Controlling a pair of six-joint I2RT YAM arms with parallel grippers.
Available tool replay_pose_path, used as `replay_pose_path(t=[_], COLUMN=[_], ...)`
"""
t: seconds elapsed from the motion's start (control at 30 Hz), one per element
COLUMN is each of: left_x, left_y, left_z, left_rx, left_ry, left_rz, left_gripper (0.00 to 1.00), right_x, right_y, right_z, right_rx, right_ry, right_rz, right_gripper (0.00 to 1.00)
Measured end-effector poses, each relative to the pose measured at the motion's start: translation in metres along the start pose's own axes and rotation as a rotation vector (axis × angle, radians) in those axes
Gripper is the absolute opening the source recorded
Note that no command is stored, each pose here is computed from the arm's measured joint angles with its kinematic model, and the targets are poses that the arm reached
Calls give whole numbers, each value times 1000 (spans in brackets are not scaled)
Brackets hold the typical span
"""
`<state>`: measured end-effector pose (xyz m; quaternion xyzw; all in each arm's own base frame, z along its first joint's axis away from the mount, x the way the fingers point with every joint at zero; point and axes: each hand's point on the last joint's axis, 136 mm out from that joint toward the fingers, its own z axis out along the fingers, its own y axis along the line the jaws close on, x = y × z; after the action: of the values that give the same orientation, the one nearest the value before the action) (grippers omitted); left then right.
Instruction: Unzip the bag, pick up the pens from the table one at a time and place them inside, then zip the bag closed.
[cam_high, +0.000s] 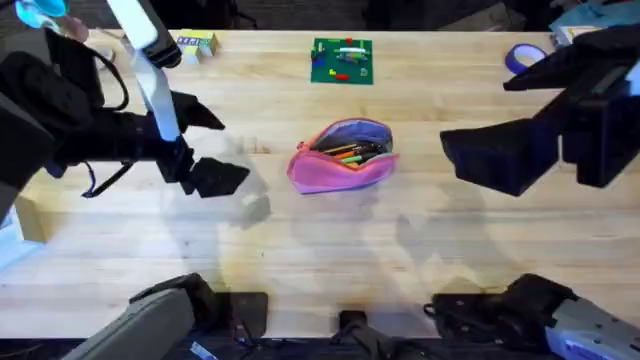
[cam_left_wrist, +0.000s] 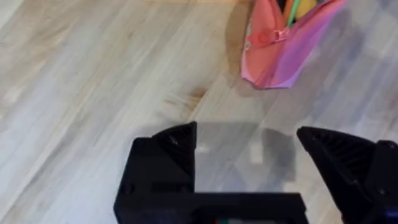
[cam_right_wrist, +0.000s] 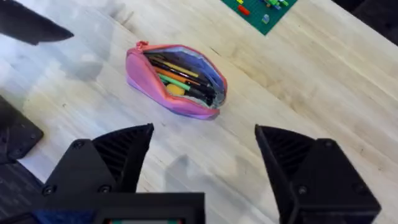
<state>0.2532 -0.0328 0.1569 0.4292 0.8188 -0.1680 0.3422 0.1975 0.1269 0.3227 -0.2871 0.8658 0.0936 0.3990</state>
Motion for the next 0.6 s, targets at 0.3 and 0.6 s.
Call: replay_pose_path(t=[0.3, 0.6], left_x=[-1, -1], left_y=[5, 1], left_z=[0, 12], left_rx=[-20, 64], left_ry=[-1, -55], left_rz=[59, 158], left_gripper=[994, 993], right_x=[0, 0], right_y=[0, 0], right_z=[0, 0], right_rx=[0, 0], right_ry=[0, 0], right_rz=[0, 3], right_gripper=[998, 999])
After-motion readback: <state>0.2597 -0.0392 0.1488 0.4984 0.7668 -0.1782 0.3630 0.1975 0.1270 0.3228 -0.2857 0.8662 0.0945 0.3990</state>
